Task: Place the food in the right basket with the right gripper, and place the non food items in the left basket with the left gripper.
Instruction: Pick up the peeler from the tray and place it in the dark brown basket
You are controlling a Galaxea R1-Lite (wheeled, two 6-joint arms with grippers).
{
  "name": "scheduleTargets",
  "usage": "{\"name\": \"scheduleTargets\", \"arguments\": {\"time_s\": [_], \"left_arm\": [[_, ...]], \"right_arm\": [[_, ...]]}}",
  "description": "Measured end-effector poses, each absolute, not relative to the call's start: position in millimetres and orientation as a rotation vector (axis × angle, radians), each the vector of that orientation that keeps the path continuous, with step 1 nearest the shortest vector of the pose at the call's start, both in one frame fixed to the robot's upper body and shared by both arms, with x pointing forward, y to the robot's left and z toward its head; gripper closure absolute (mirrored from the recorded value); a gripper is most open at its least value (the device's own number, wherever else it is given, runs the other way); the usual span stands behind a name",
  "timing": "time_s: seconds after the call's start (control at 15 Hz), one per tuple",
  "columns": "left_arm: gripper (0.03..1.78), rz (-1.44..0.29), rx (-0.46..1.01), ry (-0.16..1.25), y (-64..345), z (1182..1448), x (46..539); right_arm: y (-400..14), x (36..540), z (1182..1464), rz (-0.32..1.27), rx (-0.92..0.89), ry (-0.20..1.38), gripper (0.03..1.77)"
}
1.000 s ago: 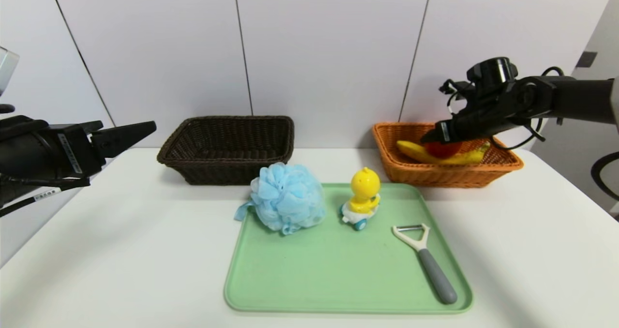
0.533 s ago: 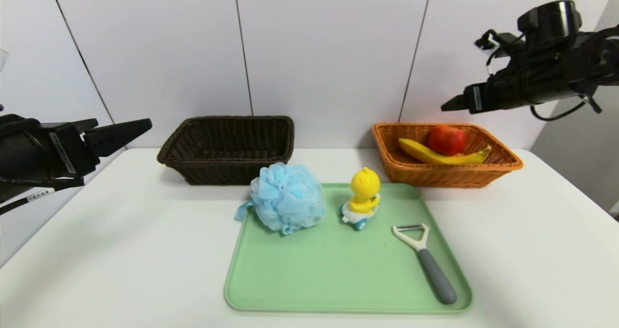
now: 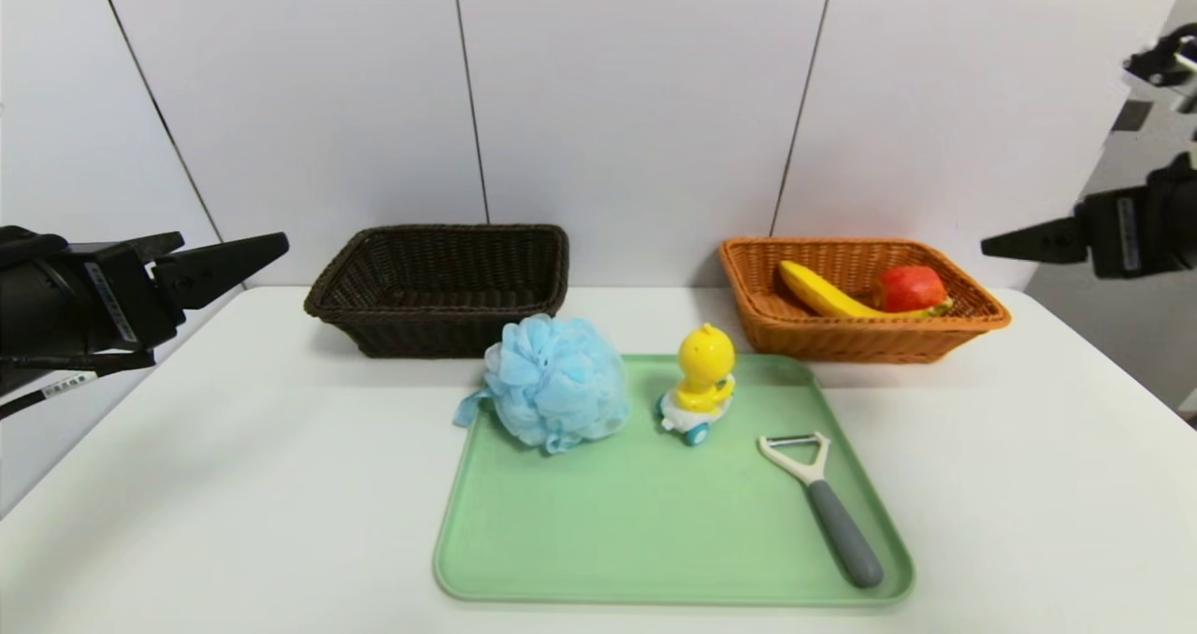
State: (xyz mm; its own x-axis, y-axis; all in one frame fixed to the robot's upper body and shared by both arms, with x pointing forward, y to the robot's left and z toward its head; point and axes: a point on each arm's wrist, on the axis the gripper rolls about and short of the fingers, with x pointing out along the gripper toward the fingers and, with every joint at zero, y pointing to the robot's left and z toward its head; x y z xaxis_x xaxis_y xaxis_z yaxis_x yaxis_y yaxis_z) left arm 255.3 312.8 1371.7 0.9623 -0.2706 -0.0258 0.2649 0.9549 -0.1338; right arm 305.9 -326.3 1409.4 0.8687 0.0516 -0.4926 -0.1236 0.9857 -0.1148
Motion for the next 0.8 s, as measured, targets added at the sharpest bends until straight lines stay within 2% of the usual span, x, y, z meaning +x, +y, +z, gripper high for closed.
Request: {"name": "scheduleTargets", "arguments": {"time_s": [0.13, 0.4, 0.6, 0.8], "left_arm": [[0.12, -0.272, -0.13, 0.047, 313, 1370, 255], [0.12, -0.271, -0.131, 0.053, 313, 1368, 253], [0.12, -0.271, -0.131, 0.056, 313, 1366, 250], [0.12, -0.27, -0.131, 0.06, 314, 1363, 247]], "right_arm": [[-328, 264, 1399, 0.095, -0.141, 0.506, 0.11], [-332, 195, 1362, 0.097, -0.135, 0.521, 0.11], [-327, 178, 1359, 0.167, -0.149, 0.488, 0.11], [-317, 181, 1367, 0.274, -0.17, 0.466, 0.11]]}}
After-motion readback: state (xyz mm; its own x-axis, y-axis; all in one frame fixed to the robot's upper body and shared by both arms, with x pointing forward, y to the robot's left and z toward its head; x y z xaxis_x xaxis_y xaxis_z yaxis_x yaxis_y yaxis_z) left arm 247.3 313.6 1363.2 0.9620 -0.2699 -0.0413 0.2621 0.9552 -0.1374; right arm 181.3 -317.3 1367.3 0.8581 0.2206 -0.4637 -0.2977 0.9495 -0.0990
